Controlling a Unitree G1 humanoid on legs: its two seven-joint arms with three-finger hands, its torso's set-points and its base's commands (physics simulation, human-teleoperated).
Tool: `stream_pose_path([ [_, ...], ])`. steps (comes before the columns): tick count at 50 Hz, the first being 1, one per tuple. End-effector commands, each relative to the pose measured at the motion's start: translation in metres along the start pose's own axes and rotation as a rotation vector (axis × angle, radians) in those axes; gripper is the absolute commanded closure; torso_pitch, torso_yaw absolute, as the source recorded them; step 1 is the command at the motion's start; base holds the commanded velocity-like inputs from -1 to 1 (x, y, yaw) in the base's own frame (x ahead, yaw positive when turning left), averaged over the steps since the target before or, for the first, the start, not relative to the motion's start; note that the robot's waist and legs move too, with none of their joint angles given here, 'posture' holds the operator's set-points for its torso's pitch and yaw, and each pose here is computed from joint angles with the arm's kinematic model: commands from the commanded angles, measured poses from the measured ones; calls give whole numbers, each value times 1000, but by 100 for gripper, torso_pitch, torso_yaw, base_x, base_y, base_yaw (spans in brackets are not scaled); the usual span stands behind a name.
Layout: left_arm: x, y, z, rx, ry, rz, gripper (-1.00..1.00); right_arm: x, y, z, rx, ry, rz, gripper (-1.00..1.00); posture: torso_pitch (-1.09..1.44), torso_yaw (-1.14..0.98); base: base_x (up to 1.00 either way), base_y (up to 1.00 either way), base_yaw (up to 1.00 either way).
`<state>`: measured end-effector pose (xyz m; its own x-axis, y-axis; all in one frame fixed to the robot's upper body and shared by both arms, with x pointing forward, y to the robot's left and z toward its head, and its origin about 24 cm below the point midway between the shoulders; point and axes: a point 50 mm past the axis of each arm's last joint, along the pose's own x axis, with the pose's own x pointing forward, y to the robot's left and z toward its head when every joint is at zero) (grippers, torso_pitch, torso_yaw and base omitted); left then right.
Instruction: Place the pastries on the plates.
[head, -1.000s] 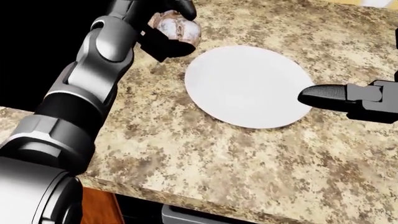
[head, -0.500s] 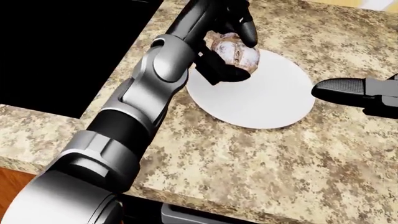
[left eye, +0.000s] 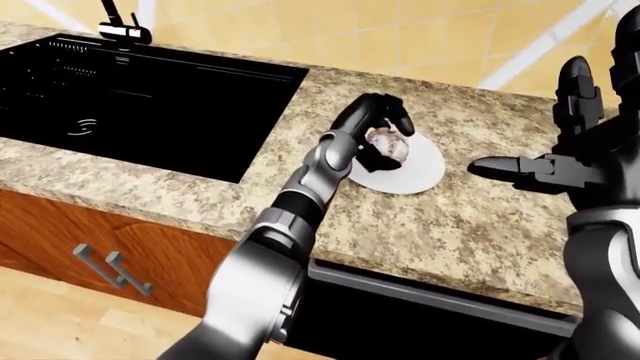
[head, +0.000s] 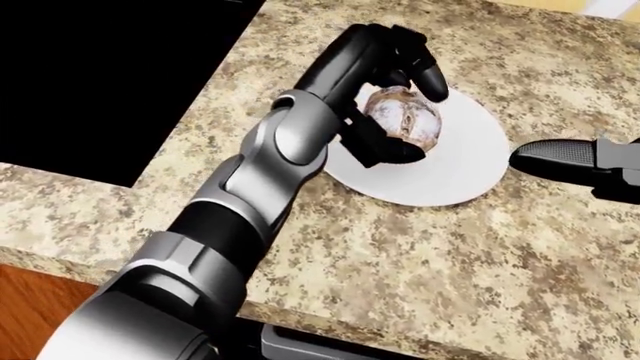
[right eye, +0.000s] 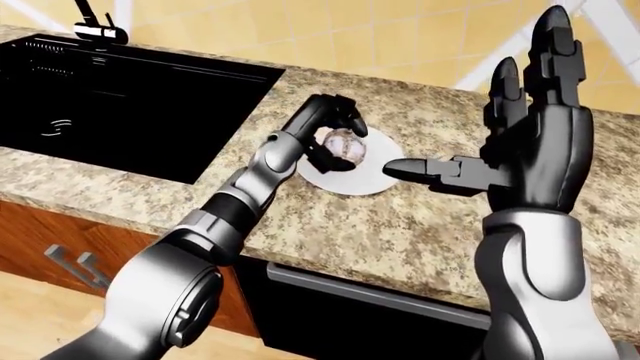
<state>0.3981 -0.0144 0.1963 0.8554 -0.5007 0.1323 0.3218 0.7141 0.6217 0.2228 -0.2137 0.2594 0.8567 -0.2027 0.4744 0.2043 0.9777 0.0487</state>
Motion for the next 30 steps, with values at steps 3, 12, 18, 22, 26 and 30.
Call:
stream_pose_path([
  [3, 5, 14, 27, 15, -108, 48, 1, -1, -2, 12, -2, -73, -4, -100, 0, 0, 0, 0, 0],
  [12, 5, 14, 26, 22, -98, 39, -36, 1, -1, 13, -1, -75, -2, -100, 0, 0, 0, 0, 0],
  [18, 6, 14, 27, 25, -94, 40, -79, 1, -1, 14, -1, -78, -2, -100, 0, 0, 0, 0, 0],
  [22, 6, 16, 27, 26, -98, 46, -95, 0, -2, 13, -1, -77, -3, -100, 0, 0, 0, 0, 0],
  [26, 6, 25, 30, 19, -103, 70, -98, -1, -2, 13, 1, -77, -3, -100, 0, 0, 0, 0, 0],
  [30, 6, 45, 35, 6, -110, 129, -100, -1, -1, 11, 1, -75, -4, -100, 0, 0, 0, 0, 0],
])
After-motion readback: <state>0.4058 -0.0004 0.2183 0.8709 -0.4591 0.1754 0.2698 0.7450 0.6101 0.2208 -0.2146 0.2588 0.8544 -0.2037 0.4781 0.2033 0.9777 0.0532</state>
